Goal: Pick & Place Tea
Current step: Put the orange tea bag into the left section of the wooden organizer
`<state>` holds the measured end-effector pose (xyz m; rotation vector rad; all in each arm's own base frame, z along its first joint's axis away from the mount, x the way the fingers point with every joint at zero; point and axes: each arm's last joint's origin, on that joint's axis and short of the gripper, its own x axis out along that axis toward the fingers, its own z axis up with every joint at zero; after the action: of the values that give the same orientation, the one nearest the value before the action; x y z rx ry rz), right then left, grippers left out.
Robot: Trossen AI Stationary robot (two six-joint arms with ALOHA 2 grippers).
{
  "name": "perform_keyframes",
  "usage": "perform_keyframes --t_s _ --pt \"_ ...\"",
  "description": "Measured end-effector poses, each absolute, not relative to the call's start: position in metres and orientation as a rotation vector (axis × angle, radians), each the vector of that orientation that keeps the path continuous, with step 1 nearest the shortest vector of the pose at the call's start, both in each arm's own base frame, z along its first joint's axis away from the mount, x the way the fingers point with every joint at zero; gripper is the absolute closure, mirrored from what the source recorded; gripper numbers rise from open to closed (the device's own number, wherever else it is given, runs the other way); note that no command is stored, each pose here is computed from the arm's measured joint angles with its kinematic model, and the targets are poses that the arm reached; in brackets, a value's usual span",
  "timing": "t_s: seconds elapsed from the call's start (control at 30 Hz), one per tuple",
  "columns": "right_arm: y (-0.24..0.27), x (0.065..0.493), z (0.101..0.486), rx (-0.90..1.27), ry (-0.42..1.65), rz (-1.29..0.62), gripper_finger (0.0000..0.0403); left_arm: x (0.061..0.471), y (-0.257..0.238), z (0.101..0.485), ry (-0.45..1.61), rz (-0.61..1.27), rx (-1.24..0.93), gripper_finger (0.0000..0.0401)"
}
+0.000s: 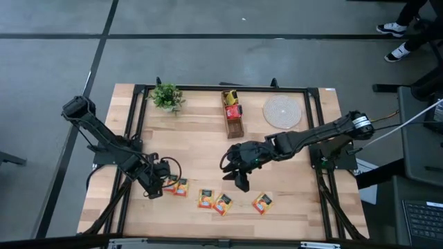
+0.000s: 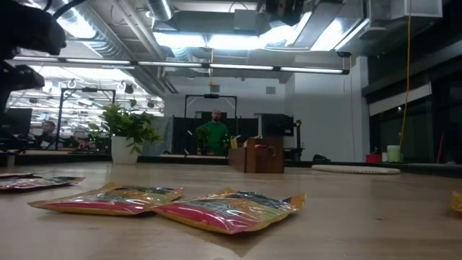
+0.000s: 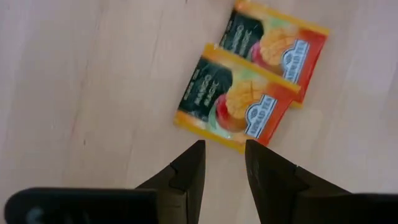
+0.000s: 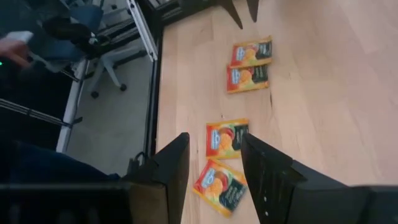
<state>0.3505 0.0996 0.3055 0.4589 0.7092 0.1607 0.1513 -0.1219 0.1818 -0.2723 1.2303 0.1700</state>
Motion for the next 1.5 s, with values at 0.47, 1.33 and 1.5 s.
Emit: perform_keyframes --t_s 0.47,1.33,1.5 --pt "0.1 0.353 0.306 0.434 0.68 0.167 0.0257 0.16 -0.11 0.181 1.182 0.22 -0.228 0.0291" --pt "0.099 0.353 0.306 0.454 0.681 0.145 0.0257 0.198 -0.088 0.156 1.332 -0.108 -0.092 0.0154" --pt "0.099 0.353 0.306 0.429 0.672 0.127 0.0257 0.203 -0.094 0.155 1.327 -0.105 -0.026 0.0152"
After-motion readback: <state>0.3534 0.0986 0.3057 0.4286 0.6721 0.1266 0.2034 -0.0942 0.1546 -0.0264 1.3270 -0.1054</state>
